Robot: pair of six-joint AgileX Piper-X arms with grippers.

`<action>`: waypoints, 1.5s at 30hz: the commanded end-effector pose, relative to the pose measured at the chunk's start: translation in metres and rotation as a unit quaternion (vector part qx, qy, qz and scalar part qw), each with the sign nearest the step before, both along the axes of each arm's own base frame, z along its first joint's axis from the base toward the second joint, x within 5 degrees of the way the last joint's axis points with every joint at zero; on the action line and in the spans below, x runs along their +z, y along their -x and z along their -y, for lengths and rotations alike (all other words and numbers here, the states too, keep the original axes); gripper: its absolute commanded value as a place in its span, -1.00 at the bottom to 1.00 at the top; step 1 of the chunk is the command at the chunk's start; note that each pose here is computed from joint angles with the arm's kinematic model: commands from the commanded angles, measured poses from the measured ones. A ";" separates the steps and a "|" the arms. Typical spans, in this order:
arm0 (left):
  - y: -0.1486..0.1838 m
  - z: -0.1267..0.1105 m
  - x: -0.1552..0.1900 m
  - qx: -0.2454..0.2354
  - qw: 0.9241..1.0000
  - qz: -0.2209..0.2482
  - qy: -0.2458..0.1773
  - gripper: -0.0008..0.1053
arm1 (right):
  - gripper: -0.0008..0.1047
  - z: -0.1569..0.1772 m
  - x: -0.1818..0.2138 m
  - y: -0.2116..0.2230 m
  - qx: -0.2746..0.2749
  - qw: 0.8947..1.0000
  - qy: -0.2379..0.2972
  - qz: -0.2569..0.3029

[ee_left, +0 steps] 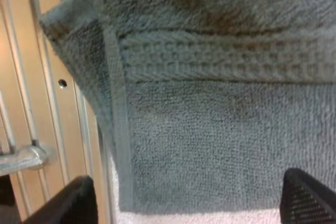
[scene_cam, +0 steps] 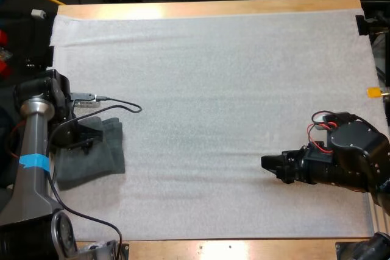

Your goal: Pick towel from pile, fold and stack

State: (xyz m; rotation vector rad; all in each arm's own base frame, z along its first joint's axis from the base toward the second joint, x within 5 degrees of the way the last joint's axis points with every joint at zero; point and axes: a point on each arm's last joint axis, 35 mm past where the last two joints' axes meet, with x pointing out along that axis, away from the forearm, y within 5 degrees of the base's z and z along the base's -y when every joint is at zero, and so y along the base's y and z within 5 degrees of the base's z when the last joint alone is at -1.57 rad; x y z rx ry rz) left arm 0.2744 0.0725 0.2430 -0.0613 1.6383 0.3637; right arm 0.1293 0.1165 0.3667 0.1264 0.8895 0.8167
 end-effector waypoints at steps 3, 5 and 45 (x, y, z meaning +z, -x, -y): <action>-0.002 0.001 0.005 0.009 1.000 0.010 -0.009 0.28 | 0.12 -0.001 0.003 0.000 0.005 1.000 -0.006 0.005; -0.002 0.003 0.005 0.009 1.000 0.012 -0.001 0.28 | 0.12 -0.001 0.003 0.000 0.005 1.000 -0.006 0.005; 0.020 0.025 0.029 0.010 0.955 0.217 0.203 0.28 | 0.12 0.000 0.004 -0.004 -0.012 0.999 0.019 0.045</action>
